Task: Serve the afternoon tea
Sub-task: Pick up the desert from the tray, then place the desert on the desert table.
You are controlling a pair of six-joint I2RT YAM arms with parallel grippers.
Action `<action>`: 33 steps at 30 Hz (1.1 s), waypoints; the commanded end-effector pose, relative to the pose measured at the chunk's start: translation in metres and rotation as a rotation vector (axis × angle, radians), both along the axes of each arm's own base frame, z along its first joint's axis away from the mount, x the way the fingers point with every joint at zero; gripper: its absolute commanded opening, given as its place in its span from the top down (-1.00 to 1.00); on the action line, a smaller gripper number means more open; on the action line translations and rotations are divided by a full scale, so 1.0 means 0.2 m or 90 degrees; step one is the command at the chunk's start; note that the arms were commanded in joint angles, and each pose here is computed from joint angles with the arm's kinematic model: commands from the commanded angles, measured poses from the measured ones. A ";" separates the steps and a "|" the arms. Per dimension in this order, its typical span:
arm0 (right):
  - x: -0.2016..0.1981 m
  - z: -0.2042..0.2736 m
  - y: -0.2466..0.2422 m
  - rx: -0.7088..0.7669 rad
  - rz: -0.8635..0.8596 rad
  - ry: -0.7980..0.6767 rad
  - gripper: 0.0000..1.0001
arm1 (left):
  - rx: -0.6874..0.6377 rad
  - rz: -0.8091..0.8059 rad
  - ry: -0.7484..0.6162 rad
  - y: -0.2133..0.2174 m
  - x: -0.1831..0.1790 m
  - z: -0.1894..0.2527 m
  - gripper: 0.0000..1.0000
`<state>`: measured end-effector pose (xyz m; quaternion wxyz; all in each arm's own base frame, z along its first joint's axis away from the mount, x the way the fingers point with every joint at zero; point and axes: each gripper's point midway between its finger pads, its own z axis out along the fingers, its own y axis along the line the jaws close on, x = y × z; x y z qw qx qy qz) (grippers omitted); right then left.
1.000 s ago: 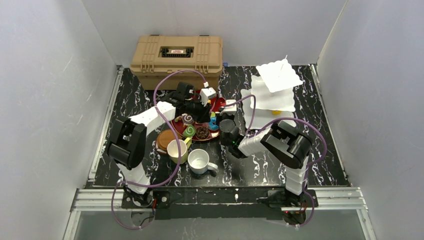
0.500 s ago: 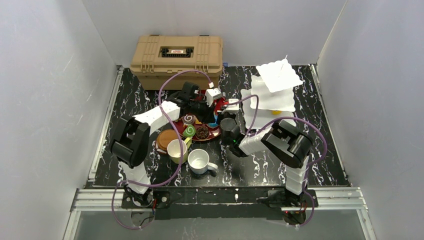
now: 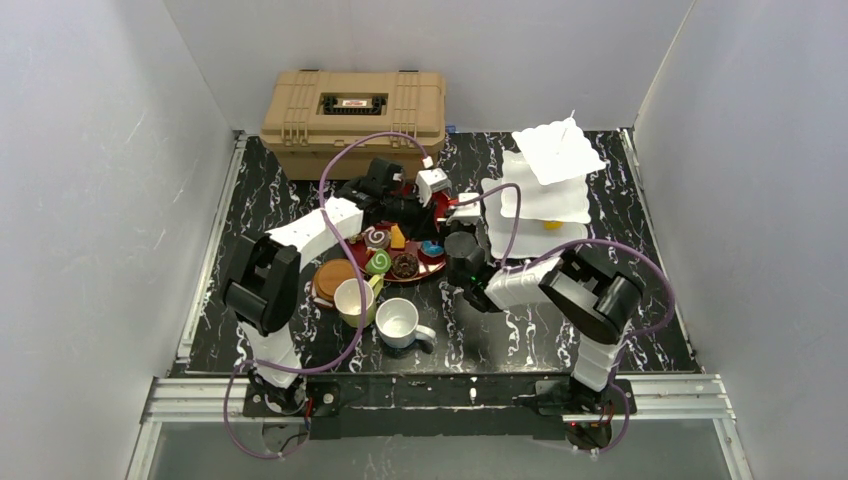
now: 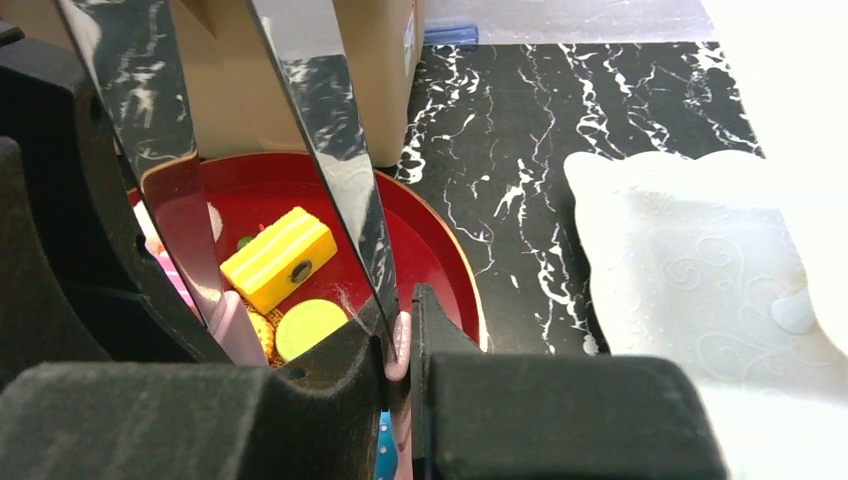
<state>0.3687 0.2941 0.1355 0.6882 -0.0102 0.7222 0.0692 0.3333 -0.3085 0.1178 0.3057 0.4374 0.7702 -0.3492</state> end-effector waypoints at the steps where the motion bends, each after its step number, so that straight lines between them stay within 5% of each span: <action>1: -0.07 0.24 0.07 0.062 0.047 -0.054 0.88 | -0.055 -0.008 -0.053 -0.09 0.05 0.21 0.66; 12: -0.10 0.39 -0.03 0.046 0.026 -0.088 0.88 | -0.109 -0.036 -0.066 -0.28 0.04 0.42 0.65; 33: -0.27 0.48 -0.37 0.010 -0.022 -0.092 0.87 | -0.116 -0.138 -0.092 -0.62 -0.12 0.47 0.65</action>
